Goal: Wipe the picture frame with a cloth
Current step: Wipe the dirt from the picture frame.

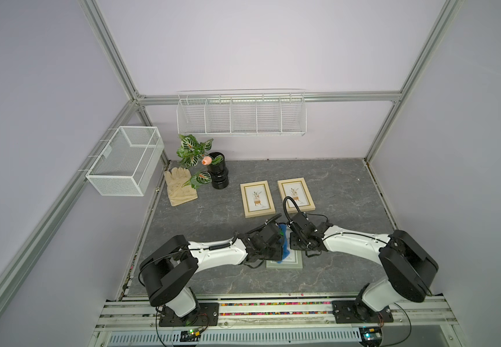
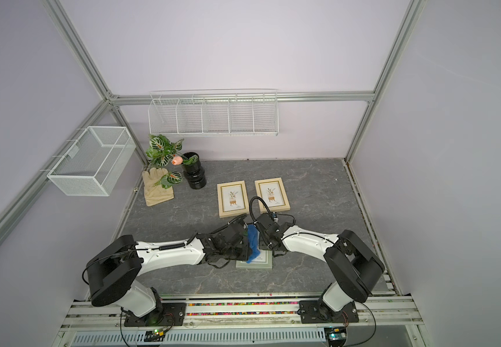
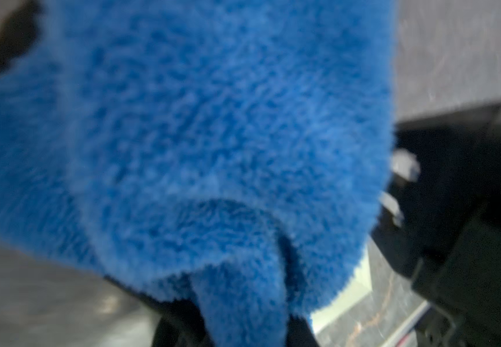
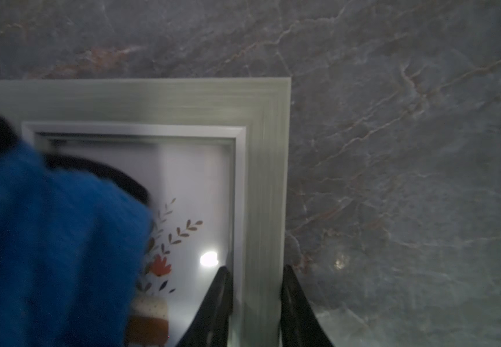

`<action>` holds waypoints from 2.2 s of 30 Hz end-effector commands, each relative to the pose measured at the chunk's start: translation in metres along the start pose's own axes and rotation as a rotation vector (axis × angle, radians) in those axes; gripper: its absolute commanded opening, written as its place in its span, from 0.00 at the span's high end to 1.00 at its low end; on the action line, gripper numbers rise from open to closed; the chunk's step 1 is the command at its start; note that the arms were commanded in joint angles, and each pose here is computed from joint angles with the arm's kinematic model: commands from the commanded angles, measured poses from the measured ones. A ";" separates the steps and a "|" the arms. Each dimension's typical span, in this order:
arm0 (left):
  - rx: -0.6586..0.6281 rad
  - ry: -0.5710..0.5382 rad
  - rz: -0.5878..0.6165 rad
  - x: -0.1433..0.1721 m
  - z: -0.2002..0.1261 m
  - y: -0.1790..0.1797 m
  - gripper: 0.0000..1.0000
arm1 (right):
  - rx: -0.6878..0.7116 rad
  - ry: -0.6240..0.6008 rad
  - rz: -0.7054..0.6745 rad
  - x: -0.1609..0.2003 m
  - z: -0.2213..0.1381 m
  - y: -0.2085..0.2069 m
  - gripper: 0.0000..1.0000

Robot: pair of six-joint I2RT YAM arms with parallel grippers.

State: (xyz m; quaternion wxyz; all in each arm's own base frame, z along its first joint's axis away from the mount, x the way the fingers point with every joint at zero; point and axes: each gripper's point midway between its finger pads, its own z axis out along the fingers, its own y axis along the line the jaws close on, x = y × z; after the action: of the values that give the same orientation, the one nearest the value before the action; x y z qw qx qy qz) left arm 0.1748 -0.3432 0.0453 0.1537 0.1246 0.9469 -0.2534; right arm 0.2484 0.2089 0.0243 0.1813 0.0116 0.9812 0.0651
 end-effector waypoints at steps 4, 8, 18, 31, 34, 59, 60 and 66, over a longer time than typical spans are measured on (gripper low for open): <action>-0.094 0.070 -0.038 0.026 0.001 0.031 1.00 | 0.113 0.104 -0.016 0.029 0.013 -0.029 0.82; -0.145 0.067 -0.063 0.035 -0.007 0.055 1.00 | 0.115 0.096 -0.017 0.028 0.010 -0.030 0.82; -0.062 0.060 0.002 0.026 0.006 0.007 1.00 | 0.114 0.097 -0.023 0.025 0.010 -0.027 0.82; -0.125 0.035 -0.002 0.030 -0.014 0.039 1.00 | 0.110 0.098 -0.019 0.023 0.014 -0.025 0.81; -0.051 0.039 0.025 0.030 -0.005 0.010 1.00 | 0.112 0.095 -0.022 0.021 0.014 -0.023 0.81; -0.082 0.082 -0.002 0.058 -0.011 0.041 1.00 | 0.128 0.091 -0.024 0.019 0.011 -0.027 0.81; -0.092 0.083 -0.019 0.061 -0.014 0.051 1.00 | 0.129 0.091 -0.023 0.019 0.012 -0.027 0.81; -0.158 0.052 -0.028 0.059 -0.036 0.084 1.00 | 0.122 0.098 -0.030 0.017 0.017 -0.022 0.81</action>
State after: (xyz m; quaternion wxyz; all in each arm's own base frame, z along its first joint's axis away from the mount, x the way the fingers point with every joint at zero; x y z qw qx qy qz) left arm 0.1510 -0.2985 0.0522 0.1714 0.1096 0.9386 -0.2785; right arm 0.2495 0.2109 0.0238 0.1686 0.0095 0.9841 0.0550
